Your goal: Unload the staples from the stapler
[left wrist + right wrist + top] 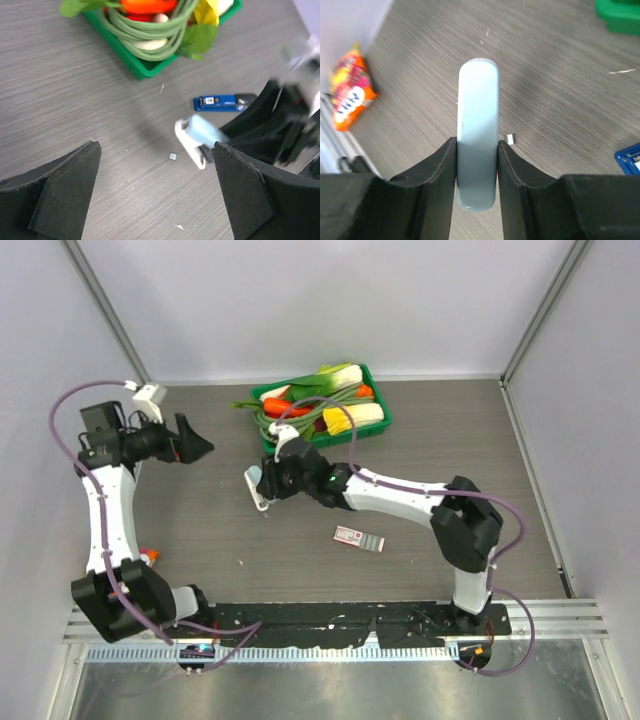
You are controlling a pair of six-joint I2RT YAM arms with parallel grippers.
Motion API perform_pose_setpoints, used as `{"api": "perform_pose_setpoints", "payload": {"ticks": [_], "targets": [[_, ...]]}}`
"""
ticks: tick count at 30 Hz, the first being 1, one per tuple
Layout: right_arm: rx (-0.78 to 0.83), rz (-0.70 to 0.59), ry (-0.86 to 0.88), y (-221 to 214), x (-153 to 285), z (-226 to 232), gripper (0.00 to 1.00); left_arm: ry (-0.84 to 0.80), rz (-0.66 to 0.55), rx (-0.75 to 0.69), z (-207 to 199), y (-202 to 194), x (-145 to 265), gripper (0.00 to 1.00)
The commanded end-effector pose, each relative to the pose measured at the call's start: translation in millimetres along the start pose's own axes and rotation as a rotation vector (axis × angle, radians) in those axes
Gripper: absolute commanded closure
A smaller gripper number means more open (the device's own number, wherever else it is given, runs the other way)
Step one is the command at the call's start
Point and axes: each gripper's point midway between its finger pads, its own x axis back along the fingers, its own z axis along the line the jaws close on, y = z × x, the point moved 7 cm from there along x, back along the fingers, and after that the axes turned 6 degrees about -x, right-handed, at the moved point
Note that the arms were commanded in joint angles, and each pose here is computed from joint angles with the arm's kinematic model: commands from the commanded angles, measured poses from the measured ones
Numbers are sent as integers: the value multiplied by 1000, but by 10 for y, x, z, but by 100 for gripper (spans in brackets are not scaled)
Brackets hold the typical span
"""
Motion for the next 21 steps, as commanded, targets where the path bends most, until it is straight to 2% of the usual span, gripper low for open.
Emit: {"api": "perform_pose_setpoints", "payload": {"ticks": [1, 7, 17, 19, 21], "targets": [[172, 99, -68, -330, -227, 149, 99, -102, -25, 265, 166, -13, 139, 0], [248, 128, -94, -461, -473, 289, 99, -12, 10, 257, 197, -281, 112, 0], [269, 161, -147, -681, -836, 263, 98, 93, 14, 267, 221, -355, 95, 0], [267, 149, -157, -664, -885, 265, 91, 97, 23, 278, 231, -388, 66, 0], [270, 156, -168, -705, -944, 234, 67, 127, 48, 278, 242, -433, 25, 0]]}}
